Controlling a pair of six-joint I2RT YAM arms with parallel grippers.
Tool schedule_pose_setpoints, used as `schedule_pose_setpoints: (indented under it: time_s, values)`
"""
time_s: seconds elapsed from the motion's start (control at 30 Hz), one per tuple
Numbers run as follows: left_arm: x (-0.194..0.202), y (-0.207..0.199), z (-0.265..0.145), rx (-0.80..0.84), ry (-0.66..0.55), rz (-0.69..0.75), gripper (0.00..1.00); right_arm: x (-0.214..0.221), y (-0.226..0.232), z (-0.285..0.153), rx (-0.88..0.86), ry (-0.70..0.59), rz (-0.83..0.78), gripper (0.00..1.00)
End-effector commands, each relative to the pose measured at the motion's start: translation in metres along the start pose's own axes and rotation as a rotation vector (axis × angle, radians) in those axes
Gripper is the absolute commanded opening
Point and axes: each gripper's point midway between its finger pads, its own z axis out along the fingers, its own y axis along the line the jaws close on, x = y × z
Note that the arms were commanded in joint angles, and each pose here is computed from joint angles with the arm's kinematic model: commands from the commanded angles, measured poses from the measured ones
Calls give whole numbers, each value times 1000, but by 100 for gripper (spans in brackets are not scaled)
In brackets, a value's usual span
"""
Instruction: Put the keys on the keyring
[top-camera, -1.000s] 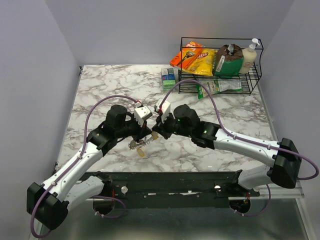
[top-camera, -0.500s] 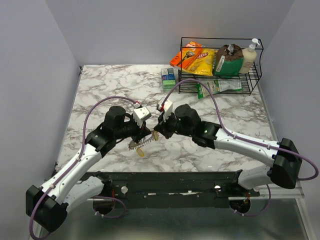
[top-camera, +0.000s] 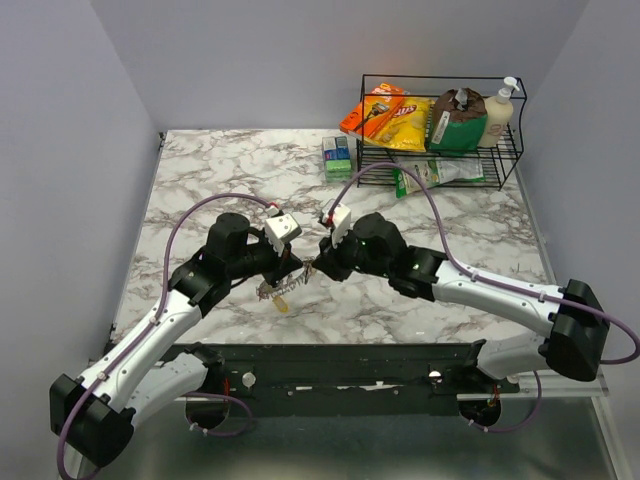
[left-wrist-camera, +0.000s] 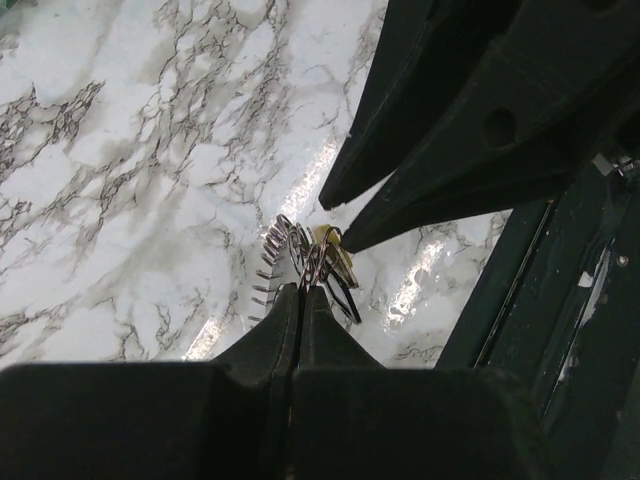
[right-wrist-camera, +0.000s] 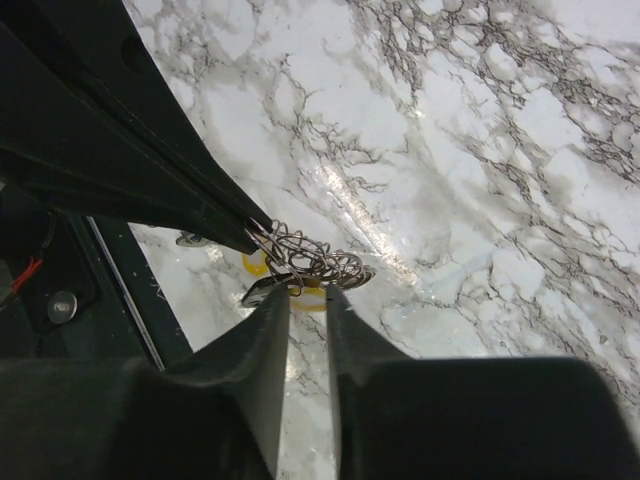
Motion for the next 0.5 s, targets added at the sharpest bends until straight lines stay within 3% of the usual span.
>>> schedule_pose_setpoints:
  time_s: [0.0, 0.2, 0.47]
  values:
    - [-17, -8, -3, 32, -70, 33, 0, -12, -5, -18, 33, -47, -4, 41]
    - [-23, -15, -6, 65, -110, 68, 0, -34, 4, -35, -32, -165, -61, 65]
    - [-35, -35, -14, 155, -192, 142, 0, -56, 35, -55, -268, -301, -140, 70]
